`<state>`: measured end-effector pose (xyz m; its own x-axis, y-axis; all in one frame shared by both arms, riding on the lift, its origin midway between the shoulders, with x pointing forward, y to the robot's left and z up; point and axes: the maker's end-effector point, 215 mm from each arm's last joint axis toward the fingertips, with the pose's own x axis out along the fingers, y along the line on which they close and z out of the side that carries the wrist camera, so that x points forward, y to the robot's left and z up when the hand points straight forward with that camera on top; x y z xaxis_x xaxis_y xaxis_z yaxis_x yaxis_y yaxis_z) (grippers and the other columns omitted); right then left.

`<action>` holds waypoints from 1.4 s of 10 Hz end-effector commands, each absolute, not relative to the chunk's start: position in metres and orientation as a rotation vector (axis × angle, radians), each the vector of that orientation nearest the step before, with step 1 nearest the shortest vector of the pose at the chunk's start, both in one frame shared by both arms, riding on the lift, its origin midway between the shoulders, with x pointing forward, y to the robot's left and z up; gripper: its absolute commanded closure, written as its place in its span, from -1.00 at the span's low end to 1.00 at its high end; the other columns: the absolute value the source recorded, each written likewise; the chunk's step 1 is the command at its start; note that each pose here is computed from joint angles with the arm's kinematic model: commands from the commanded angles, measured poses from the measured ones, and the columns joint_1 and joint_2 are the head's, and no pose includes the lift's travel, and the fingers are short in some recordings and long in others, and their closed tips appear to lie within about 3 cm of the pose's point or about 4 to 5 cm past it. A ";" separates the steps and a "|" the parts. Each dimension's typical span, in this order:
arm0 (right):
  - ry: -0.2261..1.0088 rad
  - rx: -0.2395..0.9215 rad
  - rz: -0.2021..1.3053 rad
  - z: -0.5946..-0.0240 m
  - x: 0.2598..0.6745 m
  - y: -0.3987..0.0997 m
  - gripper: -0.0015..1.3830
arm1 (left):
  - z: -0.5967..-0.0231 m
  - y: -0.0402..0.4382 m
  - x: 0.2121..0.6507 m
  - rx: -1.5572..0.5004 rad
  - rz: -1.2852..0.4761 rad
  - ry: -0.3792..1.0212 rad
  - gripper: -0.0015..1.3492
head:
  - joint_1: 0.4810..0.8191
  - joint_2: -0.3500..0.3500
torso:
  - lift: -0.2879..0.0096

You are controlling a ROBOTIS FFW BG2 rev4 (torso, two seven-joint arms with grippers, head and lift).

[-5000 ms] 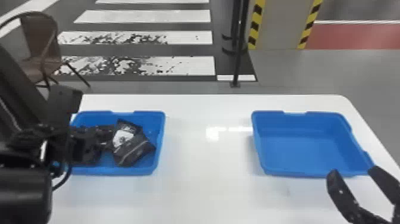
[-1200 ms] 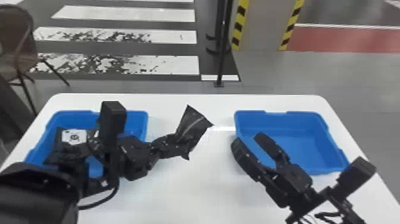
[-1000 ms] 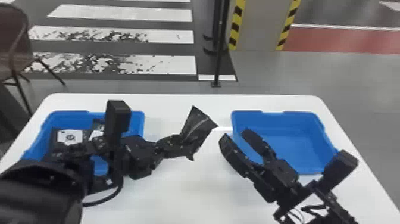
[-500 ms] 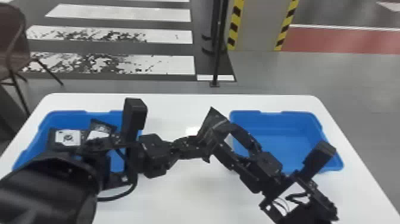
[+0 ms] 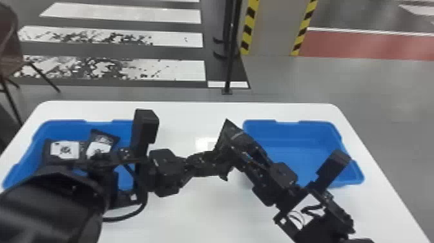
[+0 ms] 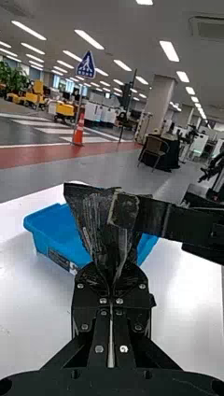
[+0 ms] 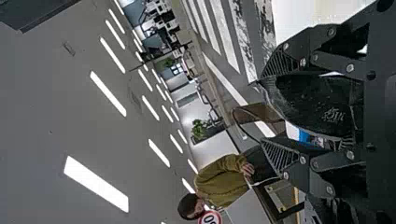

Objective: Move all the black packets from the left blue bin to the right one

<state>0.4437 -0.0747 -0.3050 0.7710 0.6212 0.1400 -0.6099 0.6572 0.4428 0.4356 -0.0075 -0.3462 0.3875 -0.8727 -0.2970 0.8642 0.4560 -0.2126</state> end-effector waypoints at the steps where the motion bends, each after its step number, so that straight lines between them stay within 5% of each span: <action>1: 0.019 0.491 0.696 -0.305 0.443 -0.076 0.84 | -0.344 -0.008 0.436 -0.025 -1.108 0.390 0.78 | 0.27 -0.30 | -0.01; 3: 0.015 0.490 0.702 -0.304 0.443 -0.075 0.84 | -0.340 -0.009 0.437 -0.032 -1.109 0.375 0.77 | 0.27 -0.30 | -0.01; 4: 0.014 0.497 0.703 -0.303 0.443 -0.075 0.84 | -0.339 -0.007 0.438 -0.053 -1.098 0.367 0.55 | 0.27 -0.31 | -0.01; 6: -0.001 0.487 0.681 -0.300 0.450 -0.089 0.84 | -0.347 0.008 0.440 -0.088 -1.052 0.383 -0.60 | 0.27 -0.29 | -0.01; 7: -0.011 0.473 0.654 -0.298 0.460 -0.106 0.84 | -0.353 0.023 0.443 -0.099 -1.014 0.385 -0.88 | 0.27 -0.29 | -0.01; 11: -0.005 0.359 0.528 -0.313 0.511 -0.182 0.84 | -0.338 0.095 0.454 -0.116 -0.840 0.303 -0.80 | 0.27 -0.30 | -0.01; 14: 0.042 0.185 0.311 -0.351 0.552 -0.287 0.84 | -0.325 0.150 0.453 -0.128 -0.717 0.262 -0.80 | 0.27 -0.30 | -0.01</action>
